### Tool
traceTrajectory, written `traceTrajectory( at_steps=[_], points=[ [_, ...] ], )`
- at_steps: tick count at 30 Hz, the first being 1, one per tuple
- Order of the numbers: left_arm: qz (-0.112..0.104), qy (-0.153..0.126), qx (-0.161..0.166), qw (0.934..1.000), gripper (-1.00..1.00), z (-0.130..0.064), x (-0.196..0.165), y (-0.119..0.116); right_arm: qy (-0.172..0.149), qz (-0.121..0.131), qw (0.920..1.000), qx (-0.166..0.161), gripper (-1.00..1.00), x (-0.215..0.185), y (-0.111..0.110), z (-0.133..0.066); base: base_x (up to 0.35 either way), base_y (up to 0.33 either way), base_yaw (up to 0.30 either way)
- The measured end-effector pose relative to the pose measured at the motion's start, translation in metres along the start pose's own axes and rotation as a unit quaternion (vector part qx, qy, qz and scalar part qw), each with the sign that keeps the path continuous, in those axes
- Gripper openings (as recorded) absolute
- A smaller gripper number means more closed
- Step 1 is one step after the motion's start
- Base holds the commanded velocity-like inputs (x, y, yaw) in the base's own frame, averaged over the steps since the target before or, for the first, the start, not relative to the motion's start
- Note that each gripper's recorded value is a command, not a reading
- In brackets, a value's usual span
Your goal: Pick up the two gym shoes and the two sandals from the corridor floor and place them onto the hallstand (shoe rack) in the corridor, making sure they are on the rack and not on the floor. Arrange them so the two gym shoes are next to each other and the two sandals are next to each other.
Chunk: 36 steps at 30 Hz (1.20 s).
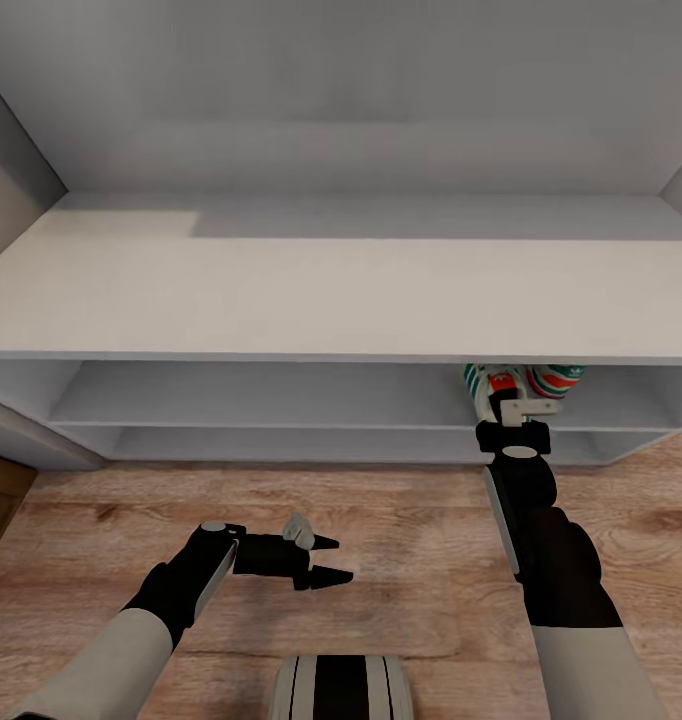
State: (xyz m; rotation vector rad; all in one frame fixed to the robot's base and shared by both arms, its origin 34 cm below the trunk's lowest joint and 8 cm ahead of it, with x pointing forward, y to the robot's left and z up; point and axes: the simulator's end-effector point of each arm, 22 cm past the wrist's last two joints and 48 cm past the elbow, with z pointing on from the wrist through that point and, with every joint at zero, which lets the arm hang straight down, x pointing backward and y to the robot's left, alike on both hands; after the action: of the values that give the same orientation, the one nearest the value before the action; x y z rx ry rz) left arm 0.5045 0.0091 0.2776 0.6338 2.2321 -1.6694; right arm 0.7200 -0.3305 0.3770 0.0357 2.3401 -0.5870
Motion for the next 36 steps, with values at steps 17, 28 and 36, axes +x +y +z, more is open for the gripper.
traceTrajectory(
  at_steps=[17,28,36],
  points=[
    [0.001,0.001,0.001,1.0000,1.00,0.0004,0.0000,-0.0004,0.000,0.000,1.0000,0.000,-1.00,-0.0001,0.0000,-0.0001,0.114,-0.066,0.000],
    [0.000,0.000,0.001,1.0000,1.00,0.0000,-0.0001,-0.0003,0.000,0.000,1.0000,0.000,-1.00,0.0001,-0.0001,0.0001,0.027,-0.059,0.000],
    [0.000,0.000,0.001,1.0000,1.00,-0.0001,-0.0001,-0.0004,0.000,0.000,1.0000,0.000,-1.00,0.0001,-0.0004,0.0000,0.082,-0.001,0.000]
  ],
)
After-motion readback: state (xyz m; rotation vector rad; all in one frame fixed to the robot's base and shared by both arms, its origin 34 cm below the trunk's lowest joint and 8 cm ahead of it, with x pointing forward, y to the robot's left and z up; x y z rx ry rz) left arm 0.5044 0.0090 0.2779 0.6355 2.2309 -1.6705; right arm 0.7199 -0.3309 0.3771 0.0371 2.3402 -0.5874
